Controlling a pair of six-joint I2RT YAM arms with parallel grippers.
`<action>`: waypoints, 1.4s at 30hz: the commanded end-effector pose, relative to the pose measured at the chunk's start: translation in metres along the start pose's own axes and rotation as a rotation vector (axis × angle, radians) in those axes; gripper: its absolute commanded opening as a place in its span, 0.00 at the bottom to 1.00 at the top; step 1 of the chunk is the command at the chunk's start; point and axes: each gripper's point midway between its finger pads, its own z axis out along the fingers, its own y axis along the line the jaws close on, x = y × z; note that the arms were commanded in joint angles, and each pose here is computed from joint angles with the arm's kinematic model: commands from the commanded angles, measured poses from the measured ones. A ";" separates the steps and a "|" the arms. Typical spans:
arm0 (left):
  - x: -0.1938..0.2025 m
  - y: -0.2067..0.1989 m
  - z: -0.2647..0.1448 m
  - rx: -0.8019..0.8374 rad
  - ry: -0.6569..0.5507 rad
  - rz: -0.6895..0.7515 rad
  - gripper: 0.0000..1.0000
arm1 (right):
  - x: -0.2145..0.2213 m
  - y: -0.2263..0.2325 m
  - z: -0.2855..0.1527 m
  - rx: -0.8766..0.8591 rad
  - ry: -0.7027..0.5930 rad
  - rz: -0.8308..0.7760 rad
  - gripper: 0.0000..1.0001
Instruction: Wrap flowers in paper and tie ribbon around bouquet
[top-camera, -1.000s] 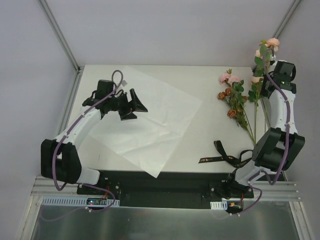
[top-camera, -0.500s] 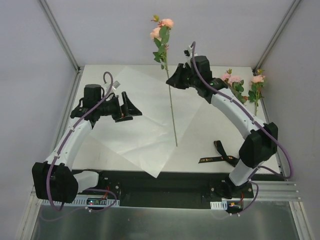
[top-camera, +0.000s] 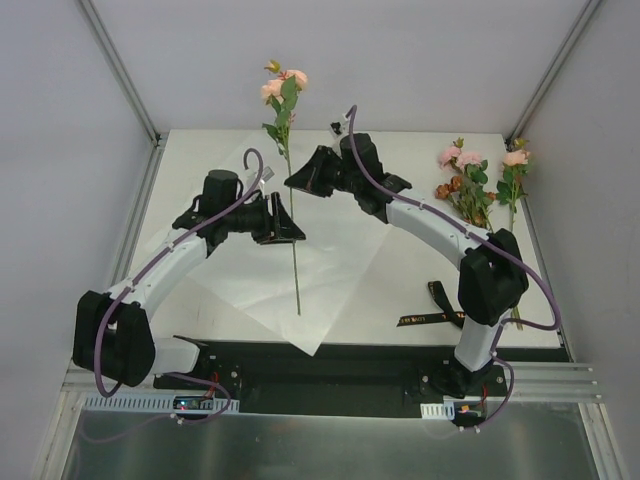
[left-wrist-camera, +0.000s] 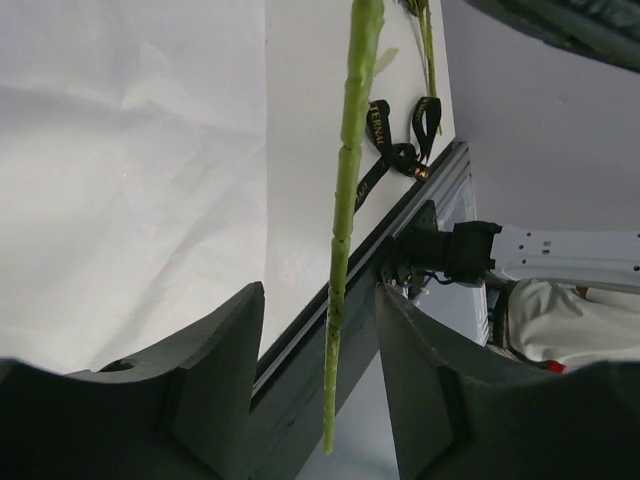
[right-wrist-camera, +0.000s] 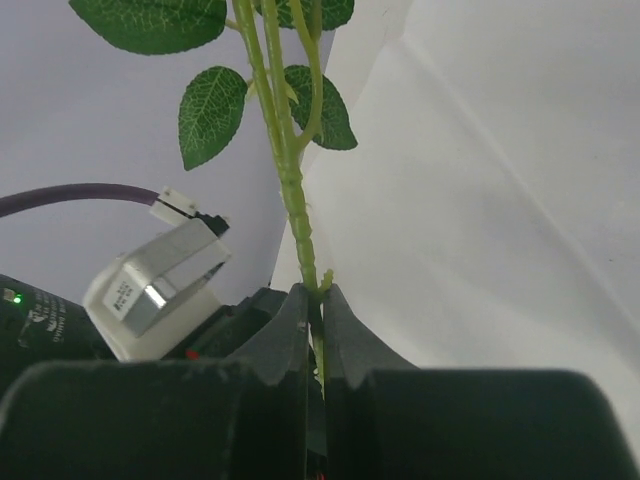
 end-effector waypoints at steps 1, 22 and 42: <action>-0.015 -0.017 0.008 0.036 -0.026 0.051 0.44 | -0.020 0.040 -0.017 -0.134 -0.069 0.007 0.01; -0.081 0.103 0.024 -0.464 -0.035 -0.075 0.00 | -0.078 -0.128 -0.207 0.499 -0.136 -0.205 0.89; -0.080 0.203 0.052 -0.708 0.081 -0.239 0.00 | -0.070 -0.176 -0.293 0.683 -0.189 -0.157 0.90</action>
